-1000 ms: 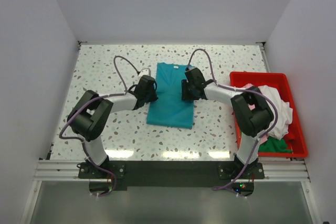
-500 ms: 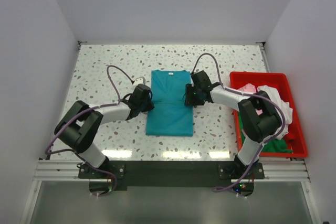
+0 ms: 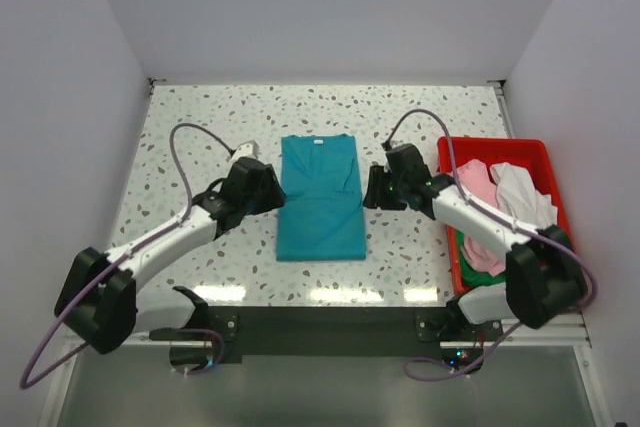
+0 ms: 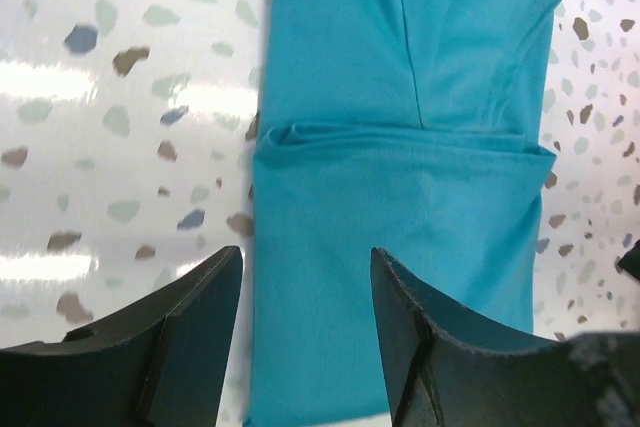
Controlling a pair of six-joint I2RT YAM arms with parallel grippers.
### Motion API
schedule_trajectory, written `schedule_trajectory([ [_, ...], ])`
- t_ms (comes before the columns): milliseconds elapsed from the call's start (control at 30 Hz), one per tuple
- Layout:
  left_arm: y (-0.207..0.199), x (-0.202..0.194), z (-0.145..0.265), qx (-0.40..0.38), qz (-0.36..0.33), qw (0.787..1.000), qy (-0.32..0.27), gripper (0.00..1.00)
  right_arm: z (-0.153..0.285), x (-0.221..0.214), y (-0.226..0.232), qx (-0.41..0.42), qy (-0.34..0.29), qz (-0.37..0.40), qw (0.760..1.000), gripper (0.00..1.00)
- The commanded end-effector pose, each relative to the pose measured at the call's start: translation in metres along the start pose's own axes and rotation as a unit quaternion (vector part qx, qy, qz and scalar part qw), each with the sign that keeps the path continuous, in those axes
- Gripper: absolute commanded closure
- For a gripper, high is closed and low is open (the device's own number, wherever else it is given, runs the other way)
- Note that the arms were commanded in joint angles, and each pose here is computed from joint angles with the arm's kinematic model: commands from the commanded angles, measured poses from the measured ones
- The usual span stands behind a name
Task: Fold and stack the t-shirts
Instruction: Fold the tshirt
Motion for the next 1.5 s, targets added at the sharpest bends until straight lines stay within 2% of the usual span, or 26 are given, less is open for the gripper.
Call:
schedule_trajectory([
  [0,0.031,-0.026,0.028,0.018,0.031,0.999,0.037,0.41,0.028,-0.044,0.018,0.022,0.019,-0.004,1.0,0.51],
  [33,0.035,-0.034,0.032,0.015,0.048,0.997,0.049,0.42,0.028,-0.065,0.018,0.021,0.036,-0.024,0.999,0.51],
  [133,0.055,-0.059,0.041,0.007,0.071,0.994,0.079,0.43,0.037,-0.091,0.027,0.039,0.037,-0.048,0.997,0.51],
  [233,0.063,-0.076,0.044,-0.015,0.088,0.991,0.104,0.43,0.041,-0.103,0.026,0.044,0.03,-0.074,0.996,0.51],
  [767,0.075,-0.108,0.035,-0.034,0.092,0.983,0.156,0.46,0.016,-0.123,0.031,0.065,0.041,-0.13,0.989,0.53],
  [1267,0.081,-0.125,0.03,-0.033,0.088,0.982,0.164,0.59,0.006,-0.137,0.036,0.07,0.051,-0.142,0.986,0.59],
  [1367,0.083,-0.127,0.029,-0.03,0.088,0.982,0.166,0.65,0.008,-0.135,0.037,0.073,0.043,-0.144,0.986,0.61],
  [1467,0.082,-0.127,0.029,-0.031,0.088,0.982,0.163,0.72,0.008,-0.133,0.038,0.077,0.039,-0.148,0.985,0.67],
])
Point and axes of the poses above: each gripper's point midway between its finger pads, its own z axis back along the fingers, its own y axis along the line the jaws close on, x = y × z, the point moved 8 cm from there along z, back along the fingers, and after that the axes turned 11 degrees about z, right-handed, at the moved point
